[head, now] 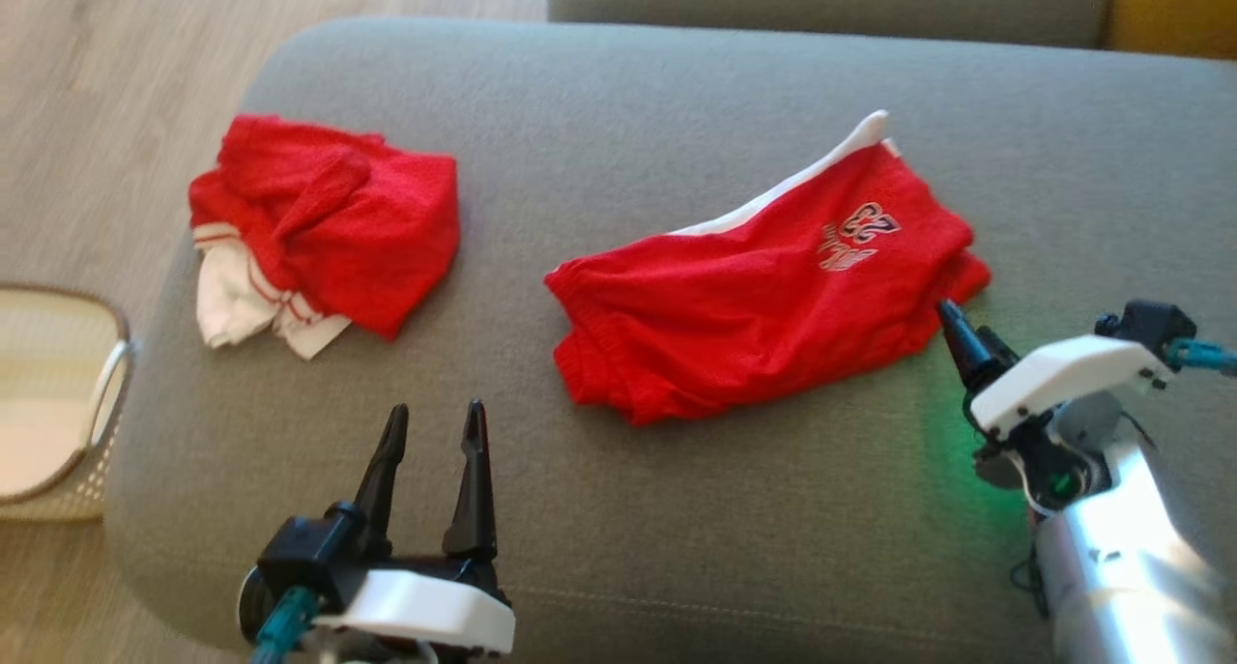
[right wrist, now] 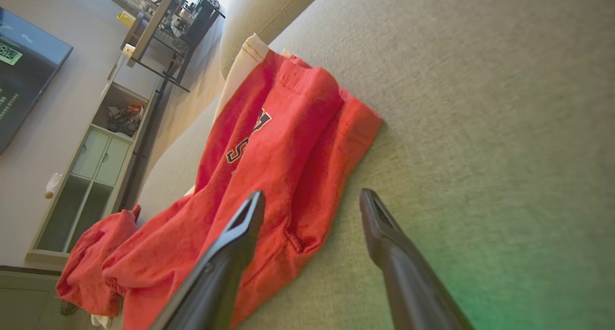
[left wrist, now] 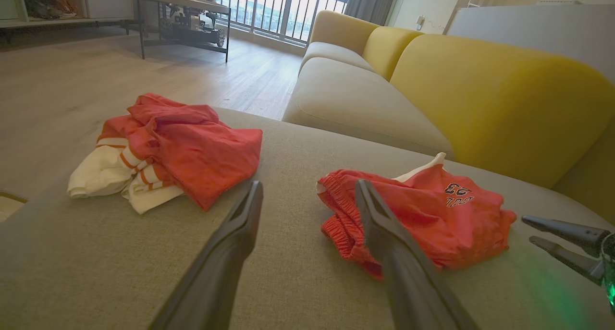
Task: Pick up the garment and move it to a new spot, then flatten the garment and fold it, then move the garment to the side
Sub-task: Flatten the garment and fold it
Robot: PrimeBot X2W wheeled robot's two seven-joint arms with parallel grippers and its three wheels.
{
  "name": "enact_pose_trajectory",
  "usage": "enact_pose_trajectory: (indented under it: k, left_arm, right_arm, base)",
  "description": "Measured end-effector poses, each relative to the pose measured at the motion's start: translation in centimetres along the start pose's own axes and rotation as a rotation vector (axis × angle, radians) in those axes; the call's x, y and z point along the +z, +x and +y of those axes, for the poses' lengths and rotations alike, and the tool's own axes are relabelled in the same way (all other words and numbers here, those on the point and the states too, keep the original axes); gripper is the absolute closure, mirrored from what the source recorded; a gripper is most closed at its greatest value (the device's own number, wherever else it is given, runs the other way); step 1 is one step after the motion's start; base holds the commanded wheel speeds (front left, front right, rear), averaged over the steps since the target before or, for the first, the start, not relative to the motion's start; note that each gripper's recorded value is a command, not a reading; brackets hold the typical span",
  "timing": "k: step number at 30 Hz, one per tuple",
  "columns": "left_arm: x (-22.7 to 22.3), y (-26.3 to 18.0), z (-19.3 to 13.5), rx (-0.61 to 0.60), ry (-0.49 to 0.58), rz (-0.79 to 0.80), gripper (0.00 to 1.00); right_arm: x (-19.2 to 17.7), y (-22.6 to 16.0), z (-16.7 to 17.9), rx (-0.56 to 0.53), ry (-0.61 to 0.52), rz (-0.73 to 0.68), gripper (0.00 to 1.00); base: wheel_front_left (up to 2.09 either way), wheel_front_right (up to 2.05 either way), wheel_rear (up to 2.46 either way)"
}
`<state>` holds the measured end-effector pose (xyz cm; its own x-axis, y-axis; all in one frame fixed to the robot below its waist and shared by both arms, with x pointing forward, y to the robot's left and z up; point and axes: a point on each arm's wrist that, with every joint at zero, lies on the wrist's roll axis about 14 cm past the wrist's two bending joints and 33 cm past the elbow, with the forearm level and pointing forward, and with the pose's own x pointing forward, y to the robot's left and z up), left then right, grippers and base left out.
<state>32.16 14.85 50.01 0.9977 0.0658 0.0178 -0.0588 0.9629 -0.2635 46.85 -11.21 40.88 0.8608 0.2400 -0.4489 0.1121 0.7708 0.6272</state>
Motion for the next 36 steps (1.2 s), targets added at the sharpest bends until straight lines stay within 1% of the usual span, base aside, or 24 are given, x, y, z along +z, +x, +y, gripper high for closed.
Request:
enact_pose_trajectory:
  k: [4,8,13,27,28,29,36]
  left_arm:
    - [-0.1,0.6,0.4,0.027,0.008,0.004,0.0]
    - [-0.3,0.8,0.1,0.019,0.013,0.013,0.0]
    - [-0.6,1.0,-0.4,0.011,0.021,0.023,0.0]
    - [-0.5,2.2,-1.0,0.006,0.027,0.019,0.0]
    - [-0.6,2.2,-1.0,0.006,0.027,0.021,0.0]
    - [-0.6,2.2,-1.0,0.006,0.027,0.021,0.0]
    - [-0.6,2.3,-0.9,0.013,0.024,0.02,0.0]
  right_arm:
    - [-0.7,2.2,0.2,-0.022,0.076,0.054,0.0]
    - [-1.7,3.7,0.5,-0.04,0.13,0.098,0.0]
    - [-1.6,5.2,1.3,-0.04,0.13,0.118,0.0]
    - [-1.4,7.5,2.5,-0.043,0.139,0.135,0.0]
    - [-1.4,7.6,2.6,-0.042,0.14,0.137,0.18]
    - [-1.4,7.6,2.6,-0.042,0.14,0.137,1.0]
    - [-0.9,7.2,2.2,-0.053,0.122,0.113,1.0]
  base:
    - [0.0,0.0,0.0]
    - [0.0,0.0,0.0]
    - [0.0,0.0,0.0]
    - [0.0,0.0,0.0]
    - [0.0,0.0,0.0]
    - [0.0,0.0,0.0]
    - [0.0,0.0,0.0]
